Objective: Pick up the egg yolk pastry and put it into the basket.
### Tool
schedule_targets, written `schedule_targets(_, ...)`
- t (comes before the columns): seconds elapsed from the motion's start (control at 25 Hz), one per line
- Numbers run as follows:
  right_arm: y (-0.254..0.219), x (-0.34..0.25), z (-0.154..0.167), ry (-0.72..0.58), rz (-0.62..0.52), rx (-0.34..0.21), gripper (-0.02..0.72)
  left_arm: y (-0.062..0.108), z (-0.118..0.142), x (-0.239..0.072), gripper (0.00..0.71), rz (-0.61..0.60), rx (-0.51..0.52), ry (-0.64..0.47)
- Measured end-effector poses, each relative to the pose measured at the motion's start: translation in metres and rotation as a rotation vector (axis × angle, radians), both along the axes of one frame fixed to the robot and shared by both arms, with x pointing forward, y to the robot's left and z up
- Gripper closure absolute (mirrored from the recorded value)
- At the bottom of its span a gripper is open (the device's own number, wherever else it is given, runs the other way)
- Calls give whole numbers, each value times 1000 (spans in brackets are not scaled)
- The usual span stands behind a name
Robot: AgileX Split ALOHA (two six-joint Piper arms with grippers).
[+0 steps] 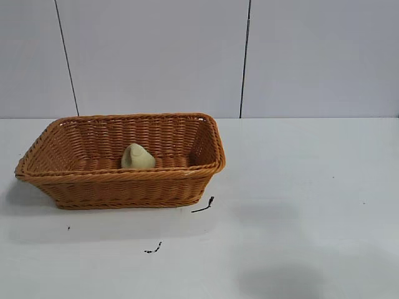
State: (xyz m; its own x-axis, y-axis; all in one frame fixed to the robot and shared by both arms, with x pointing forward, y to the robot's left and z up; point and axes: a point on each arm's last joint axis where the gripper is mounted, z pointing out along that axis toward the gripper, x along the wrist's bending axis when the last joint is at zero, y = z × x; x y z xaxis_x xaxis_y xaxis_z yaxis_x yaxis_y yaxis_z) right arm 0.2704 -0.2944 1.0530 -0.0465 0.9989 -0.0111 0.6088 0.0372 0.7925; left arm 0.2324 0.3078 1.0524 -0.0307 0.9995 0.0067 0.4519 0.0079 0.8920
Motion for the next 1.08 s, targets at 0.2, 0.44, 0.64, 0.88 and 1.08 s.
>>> schedule_targets(0.2,1,-32,3,-202,0,-7,10,0,0,0,14,0,0,0)
schedule_targets(0.44,1,-36,3,-226,0,-8,10,0,0,0,14,0,0,0)
schedule_targets(0.64,1,-36,3,-226,0,-8,10,0,0,0,14,0,0,0)
schedule_targets(0.88,1,-36,3,-226,0,-8,10,0,0,0,14,0,0,0)
schedule_targets(1.08,1,-36,3,-226,0,-8,10,0,0,0,14,0,0,0)
